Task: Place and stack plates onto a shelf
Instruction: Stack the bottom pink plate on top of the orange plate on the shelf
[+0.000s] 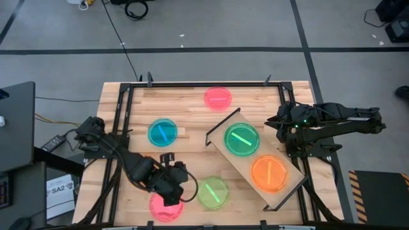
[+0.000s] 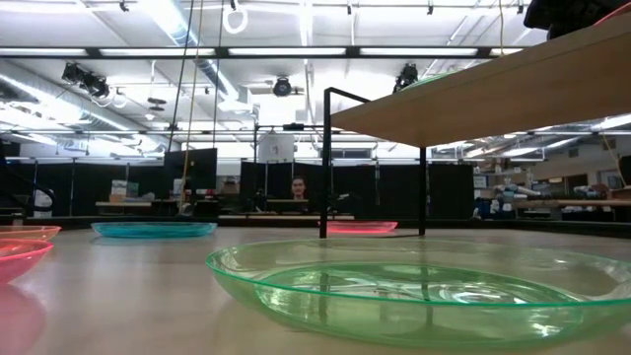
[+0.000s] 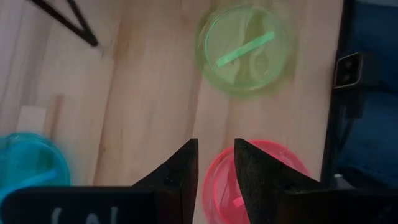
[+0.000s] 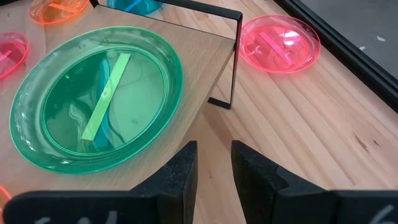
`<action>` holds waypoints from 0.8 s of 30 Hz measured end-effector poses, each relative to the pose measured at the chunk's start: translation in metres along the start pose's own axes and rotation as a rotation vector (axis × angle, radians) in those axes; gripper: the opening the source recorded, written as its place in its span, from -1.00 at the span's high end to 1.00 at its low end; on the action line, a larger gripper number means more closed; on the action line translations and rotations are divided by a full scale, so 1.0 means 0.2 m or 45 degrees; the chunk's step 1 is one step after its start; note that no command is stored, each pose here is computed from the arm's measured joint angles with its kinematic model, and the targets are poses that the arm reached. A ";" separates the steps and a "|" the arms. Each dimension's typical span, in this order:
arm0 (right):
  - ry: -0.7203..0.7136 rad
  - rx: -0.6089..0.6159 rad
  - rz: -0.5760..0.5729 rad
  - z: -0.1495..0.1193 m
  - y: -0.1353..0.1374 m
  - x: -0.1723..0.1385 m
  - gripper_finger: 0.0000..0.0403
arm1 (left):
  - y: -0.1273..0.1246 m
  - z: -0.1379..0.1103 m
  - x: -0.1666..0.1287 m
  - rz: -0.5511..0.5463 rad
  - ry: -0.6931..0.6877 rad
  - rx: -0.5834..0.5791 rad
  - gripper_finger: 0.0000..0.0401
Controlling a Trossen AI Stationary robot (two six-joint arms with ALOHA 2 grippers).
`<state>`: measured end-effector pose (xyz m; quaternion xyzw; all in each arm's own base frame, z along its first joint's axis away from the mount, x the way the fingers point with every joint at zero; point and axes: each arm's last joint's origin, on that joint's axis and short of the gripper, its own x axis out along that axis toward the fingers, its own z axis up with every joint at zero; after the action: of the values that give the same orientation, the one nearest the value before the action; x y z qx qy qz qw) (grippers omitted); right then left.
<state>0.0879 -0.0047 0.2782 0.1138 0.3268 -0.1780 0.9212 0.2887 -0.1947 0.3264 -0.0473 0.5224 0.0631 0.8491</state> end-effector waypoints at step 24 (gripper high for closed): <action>0.012 -0.010 0.031 0.00 0.00 0.00 0.48 | -0.03 -0.31 0.33 0.122 0.417 -0.045 0.45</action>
<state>0.0880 -0.0040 0.2781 0.1152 0.3302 -0.1648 0.9222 0.2642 -0.2058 0.2389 -0.0468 0.6541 0.1043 0.7477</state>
